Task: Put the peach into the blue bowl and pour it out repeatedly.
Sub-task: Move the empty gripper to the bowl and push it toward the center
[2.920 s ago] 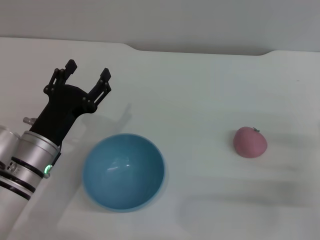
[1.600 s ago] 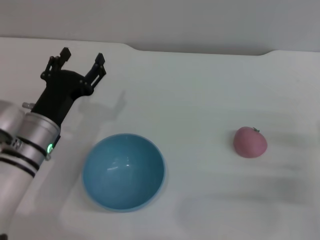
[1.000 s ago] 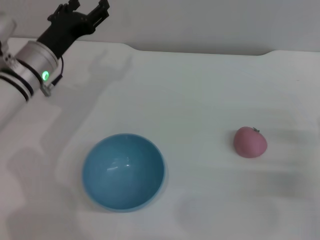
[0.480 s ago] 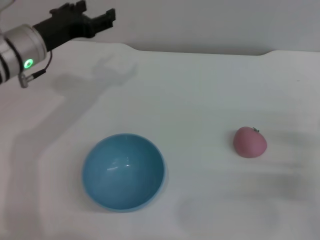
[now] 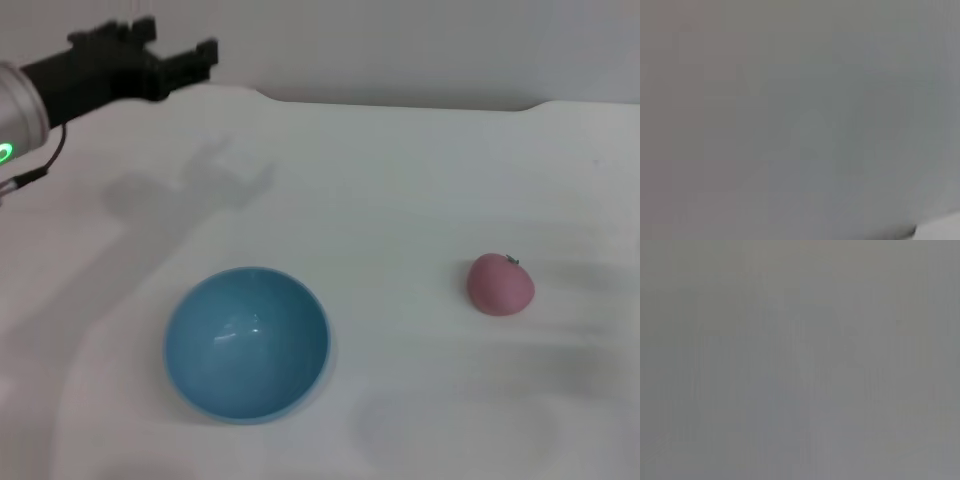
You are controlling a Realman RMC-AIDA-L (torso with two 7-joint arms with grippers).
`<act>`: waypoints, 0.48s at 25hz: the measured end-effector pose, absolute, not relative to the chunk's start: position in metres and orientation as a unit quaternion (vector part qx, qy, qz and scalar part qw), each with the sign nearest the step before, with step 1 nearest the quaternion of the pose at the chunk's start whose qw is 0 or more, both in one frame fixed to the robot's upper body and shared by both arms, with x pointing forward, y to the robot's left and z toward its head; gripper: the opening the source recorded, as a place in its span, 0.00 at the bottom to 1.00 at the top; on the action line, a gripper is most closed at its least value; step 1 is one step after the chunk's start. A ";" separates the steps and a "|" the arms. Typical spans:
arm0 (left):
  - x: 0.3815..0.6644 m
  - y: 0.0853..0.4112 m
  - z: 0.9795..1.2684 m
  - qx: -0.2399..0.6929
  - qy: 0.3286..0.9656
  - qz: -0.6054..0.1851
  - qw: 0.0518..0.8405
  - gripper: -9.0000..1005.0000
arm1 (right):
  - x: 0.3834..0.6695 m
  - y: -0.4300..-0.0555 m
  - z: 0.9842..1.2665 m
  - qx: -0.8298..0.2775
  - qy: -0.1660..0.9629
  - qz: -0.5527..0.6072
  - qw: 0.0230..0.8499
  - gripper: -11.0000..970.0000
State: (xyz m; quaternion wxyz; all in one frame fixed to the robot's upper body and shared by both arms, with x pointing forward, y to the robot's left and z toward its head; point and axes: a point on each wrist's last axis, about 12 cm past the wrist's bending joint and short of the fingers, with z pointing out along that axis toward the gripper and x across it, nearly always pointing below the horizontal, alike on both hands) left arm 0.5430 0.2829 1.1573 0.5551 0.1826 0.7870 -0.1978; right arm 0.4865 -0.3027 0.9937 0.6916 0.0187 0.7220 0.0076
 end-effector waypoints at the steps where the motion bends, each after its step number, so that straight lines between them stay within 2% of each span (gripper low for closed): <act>1: 0.542 0.286 1.158 0.180 0.795 -0.196 0.545 0.82 | 0.487 -0.303 0.994 0.019 0.722 0.008 0.691 0.56; 12: 0.531 0.298 1.160 0.151 0.903 -0.146 0.376 0.81 | 0.490 -0.303 0.995 0.019 0.722 0.007 0.692 0.56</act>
